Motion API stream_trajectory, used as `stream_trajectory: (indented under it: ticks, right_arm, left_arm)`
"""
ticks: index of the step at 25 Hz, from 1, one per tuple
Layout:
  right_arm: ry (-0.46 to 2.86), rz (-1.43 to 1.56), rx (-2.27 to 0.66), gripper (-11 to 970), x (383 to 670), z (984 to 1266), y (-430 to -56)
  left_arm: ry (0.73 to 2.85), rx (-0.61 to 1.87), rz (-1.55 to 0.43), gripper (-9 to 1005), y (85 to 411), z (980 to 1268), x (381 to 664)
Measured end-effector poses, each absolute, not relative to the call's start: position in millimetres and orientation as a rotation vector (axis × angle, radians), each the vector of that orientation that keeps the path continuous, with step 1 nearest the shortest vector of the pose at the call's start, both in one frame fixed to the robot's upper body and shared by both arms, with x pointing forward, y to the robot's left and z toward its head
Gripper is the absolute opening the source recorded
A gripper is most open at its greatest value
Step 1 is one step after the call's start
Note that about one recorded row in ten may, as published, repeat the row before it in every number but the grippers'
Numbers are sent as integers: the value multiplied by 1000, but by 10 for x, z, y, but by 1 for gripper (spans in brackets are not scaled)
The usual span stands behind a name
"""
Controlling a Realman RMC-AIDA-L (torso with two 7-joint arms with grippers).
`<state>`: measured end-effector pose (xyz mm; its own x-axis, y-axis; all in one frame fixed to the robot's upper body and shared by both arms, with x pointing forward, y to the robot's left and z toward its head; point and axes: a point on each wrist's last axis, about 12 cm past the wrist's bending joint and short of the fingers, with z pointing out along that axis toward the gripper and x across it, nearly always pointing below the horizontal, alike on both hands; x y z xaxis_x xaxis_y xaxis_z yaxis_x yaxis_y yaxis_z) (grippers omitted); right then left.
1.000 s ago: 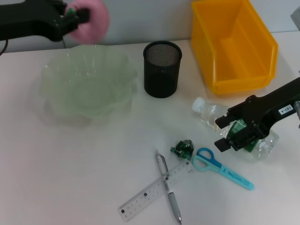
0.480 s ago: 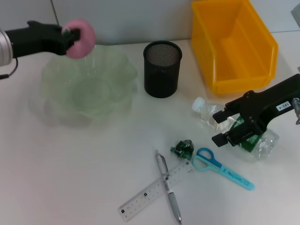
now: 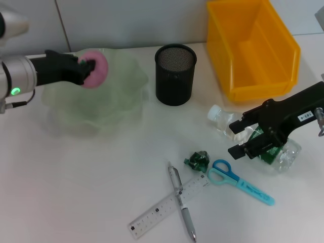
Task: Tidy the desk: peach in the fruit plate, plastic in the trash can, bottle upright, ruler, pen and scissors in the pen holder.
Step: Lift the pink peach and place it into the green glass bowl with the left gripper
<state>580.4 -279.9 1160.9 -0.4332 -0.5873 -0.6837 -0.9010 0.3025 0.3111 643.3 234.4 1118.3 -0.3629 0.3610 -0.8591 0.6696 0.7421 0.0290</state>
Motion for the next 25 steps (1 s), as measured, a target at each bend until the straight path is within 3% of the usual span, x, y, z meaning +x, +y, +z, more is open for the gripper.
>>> stream_trajectory:
  ticks: [4, 9, 20, 25]
  right_arm:
    - [2129, 944, -1324, 763, 5798, 11598, -2800]
    - [2127, 934, -1323, 757, 5800, 11587, -2809]
    - [2131, 934, -1315, 744, 5782, 11564, -2831]
    - [2132, 931, -1313, 738, 5782, 11558, -2833]
  left_arm:
    - [2003, 772, -383, 197, 2326, 11125, 6436]
    - [2005, 767, -379, 380, 2334, 11120, 6440]
    - [2008, 758, -385, 576, 2338, 11115, 6434]
    - [1999, 779, -420, 814, 2324, 11143, 6409]
